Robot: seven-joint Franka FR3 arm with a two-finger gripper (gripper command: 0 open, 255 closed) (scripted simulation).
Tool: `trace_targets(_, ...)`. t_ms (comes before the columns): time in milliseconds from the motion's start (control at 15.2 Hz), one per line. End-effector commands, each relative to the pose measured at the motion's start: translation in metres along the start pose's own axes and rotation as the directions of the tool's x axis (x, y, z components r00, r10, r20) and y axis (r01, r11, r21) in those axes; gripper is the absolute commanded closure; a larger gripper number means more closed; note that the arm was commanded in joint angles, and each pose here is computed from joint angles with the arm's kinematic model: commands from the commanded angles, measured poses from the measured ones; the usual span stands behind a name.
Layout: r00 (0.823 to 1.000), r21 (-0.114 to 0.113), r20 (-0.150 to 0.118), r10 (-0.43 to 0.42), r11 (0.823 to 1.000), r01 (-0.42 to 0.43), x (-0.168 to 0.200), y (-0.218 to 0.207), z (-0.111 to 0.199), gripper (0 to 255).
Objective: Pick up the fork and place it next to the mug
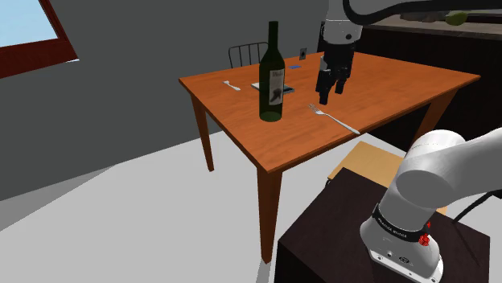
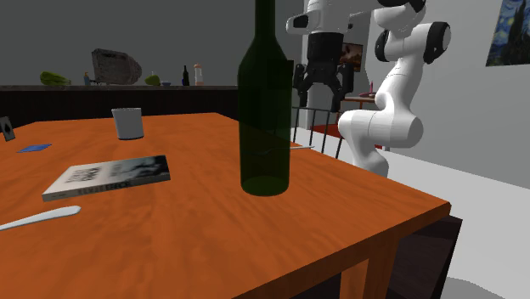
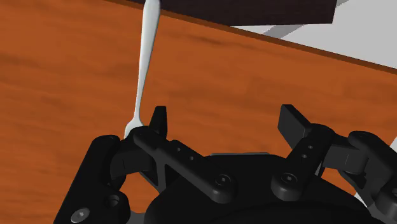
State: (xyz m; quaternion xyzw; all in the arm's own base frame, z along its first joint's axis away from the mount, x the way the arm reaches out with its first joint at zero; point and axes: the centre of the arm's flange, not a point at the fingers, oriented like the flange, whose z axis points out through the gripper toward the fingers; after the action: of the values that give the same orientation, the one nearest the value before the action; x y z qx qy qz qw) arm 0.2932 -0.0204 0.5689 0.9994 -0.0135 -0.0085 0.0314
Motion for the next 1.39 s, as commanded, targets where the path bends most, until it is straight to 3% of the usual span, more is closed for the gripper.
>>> trace_targets(0, 1.000, 0.000, 0.000, 0.000, 1.000, 0.000, 0.000, 0.000, 0.000, 0)
trace_targets(396, 0.991, 0.040, -0.040, 0.125, 0.991, -0.124, 0.034, 0.059, 0.042, 0)
trace_targets(792, 0.966, 0.084, -0.074, 0.247, 0.967, -0.240, 0.062, 0.118, 0.084, 0)
trace_targets(1320, 0.966, 0.084, -0.074, 0.247, 0.967, -0.240, 0.066, 0.115, 0.124, 0)
